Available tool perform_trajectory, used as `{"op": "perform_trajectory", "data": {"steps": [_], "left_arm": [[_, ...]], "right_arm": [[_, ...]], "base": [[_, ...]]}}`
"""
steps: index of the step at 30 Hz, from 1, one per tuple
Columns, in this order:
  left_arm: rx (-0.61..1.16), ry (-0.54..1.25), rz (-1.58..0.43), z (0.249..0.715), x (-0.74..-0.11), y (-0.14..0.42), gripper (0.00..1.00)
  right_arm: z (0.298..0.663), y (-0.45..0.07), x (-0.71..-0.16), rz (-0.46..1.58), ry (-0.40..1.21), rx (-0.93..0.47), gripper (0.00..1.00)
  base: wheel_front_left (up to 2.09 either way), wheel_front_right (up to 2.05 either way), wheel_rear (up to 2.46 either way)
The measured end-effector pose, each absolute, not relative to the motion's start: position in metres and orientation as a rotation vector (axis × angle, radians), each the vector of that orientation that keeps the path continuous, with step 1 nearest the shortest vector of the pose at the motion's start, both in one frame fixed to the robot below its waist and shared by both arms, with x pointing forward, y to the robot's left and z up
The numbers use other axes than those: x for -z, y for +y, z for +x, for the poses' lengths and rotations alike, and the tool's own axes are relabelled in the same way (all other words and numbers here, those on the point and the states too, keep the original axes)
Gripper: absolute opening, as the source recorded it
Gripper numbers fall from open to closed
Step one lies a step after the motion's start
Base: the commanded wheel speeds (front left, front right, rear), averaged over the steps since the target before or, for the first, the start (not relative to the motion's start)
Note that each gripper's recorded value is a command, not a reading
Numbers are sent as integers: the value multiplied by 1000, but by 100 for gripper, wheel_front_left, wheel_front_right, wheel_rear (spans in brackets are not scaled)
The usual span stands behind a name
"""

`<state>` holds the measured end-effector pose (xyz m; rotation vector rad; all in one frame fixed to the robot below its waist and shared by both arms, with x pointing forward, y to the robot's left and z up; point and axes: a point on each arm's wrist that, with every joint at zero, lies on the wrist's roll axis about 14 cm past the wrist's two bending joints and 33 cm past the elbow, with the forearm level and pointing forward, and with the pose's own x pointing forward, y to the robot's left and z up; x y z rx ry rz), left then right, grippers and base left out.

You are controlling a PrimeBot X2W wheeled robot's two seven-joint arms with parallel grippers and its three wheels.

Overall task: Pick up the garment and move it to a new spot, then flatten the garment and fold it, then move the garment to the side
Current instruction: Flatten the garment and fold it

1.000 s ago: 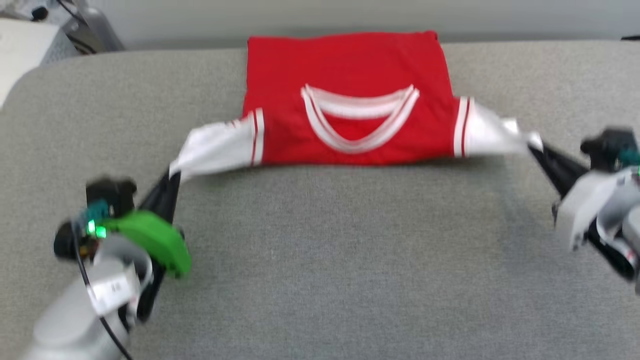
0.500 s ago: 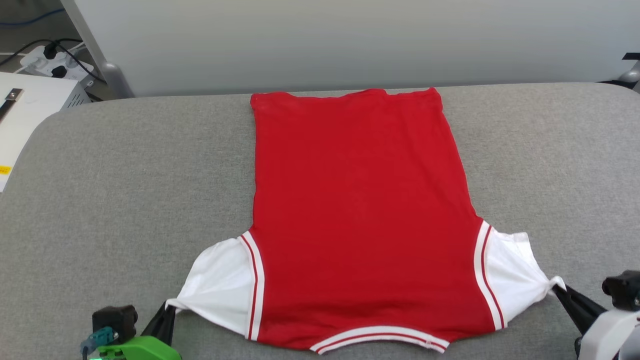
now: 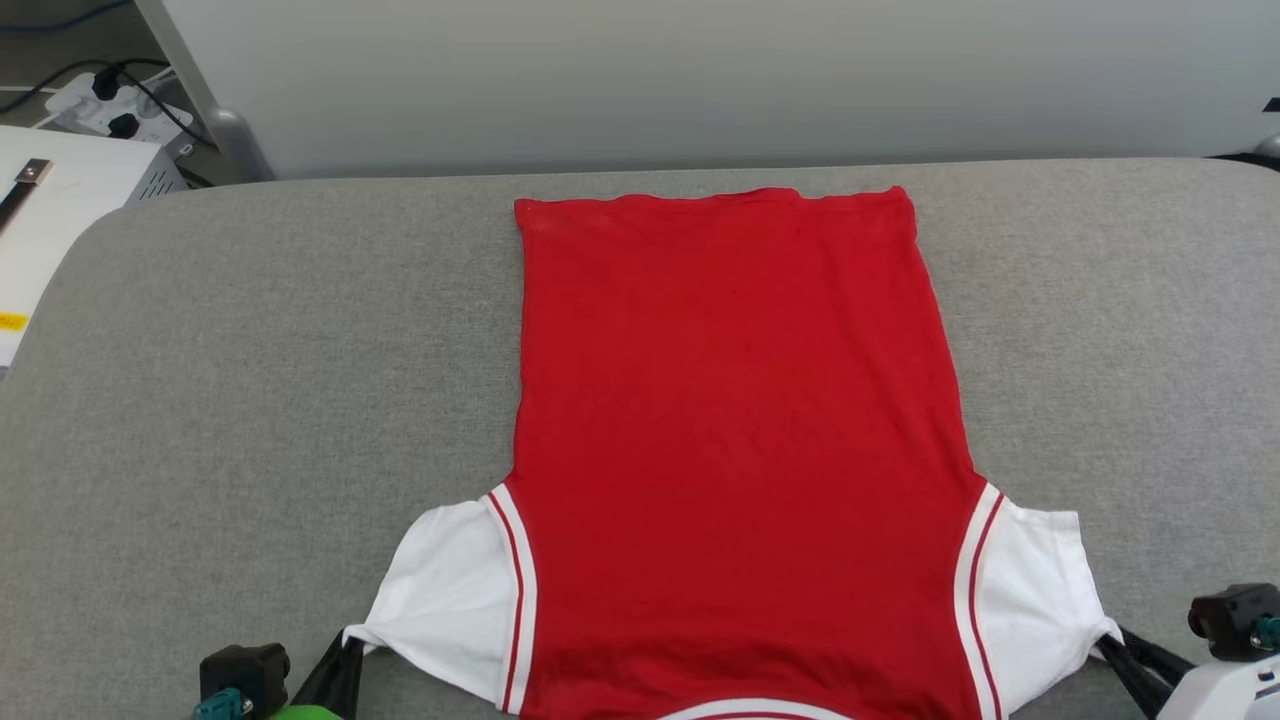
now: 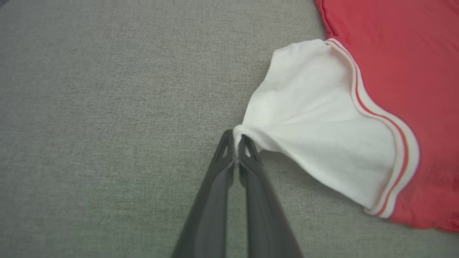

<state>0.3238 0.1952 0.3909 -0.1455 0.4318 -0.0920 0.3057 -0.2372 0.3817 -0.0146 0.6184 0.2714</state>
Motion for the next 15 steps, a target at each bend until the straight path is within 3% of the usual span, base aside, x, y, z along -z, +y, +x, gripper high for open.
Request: {"op": "perform_trajectory", "data": {"steps": [6, 11, 15], "left_arm": [[114, 357, -150, 342, -409, 186, 0], [126, 267, -141, 364, -433, 179, 0], [133, 218, -137, 381, -444, 173, 0]], "right_arm": [[352, -246, -427, -62, 492, -266, 100], [423, -251, -514, -105, 246, -255, 100], [476, -246, -568, -134, 144, -254, 100]], "base": [[0, 0, 0], [0, 0, 0], [0, 0, 0]]}}
